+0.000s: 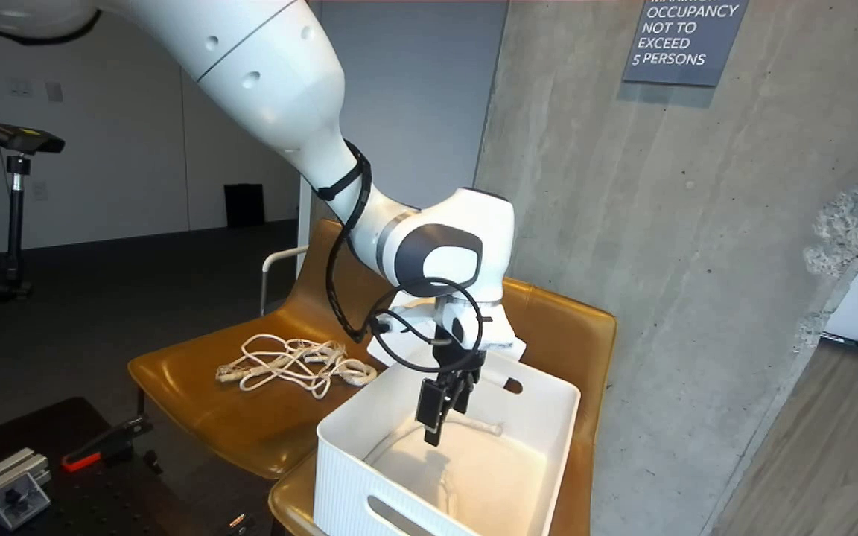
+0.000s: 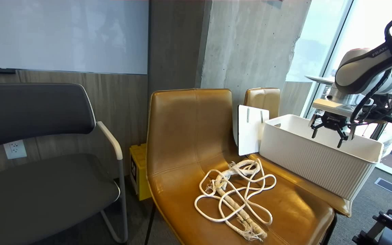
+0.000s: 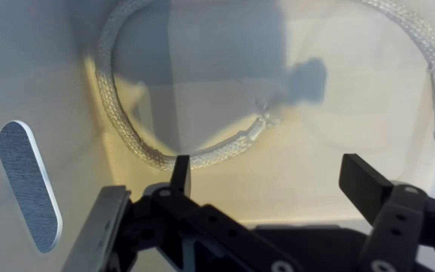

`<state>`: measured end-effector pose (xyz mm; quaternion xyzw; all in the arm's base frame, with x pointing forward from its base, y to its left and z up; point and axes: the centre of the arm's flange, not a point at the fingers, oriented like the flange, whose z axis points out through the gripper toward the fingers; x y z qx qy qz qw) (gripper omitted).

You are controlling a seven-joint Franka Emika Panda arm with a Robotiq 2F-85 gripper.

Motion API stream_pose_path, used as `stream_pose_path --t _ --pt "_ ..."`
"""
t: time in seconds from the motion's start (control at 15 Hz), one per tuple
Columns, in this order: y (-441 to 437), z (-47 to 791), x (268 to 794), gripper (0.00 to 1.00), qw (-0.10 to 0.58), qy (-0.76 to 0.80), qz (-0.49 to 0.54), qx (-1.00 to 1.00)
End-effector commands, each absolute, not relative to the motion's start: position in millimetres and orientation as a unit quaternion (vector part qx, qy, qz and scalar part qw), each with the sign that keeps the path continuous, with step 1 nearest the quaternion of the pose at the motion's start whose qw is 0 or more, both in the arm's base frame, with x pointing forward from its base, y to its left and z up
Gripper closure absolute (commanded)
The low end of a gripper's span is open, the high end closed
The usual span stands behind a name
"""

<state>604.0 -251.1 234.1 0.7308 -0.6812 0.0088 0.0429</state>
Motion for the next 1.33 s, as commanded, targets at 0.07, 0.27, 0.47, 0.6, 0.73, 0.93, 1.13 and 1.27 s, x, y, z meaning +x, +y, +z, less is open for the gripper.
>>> stream_pose_path --t 0.07,0.27,0.47,0.6,0.73,0.93,1.13,1.27 --pt "-277 198 627 0.0 0.033 -0.718 0.018 0.695" --pt "-284 175 631 0.0 0.041 -0.732 0.009 0.68" --pt "-287 155 630 0.0 0.053 -0.744 0.005 0.666" --pt "-290 144 628 0.0 0.06 -0.752 0.001 0.657" --pt "-292 133 626 0.0 0.066 -0.759 -0.003 0.648" --pt "-295 116 618 0.26 0.073 -0.77 -0.012 0.633" --pt "-300 108 613 0.49 0.071 -0.783 -0.017 0.617" --pt "-301 109 614 0.64 0.066 -0.79 -0.017 0.609"
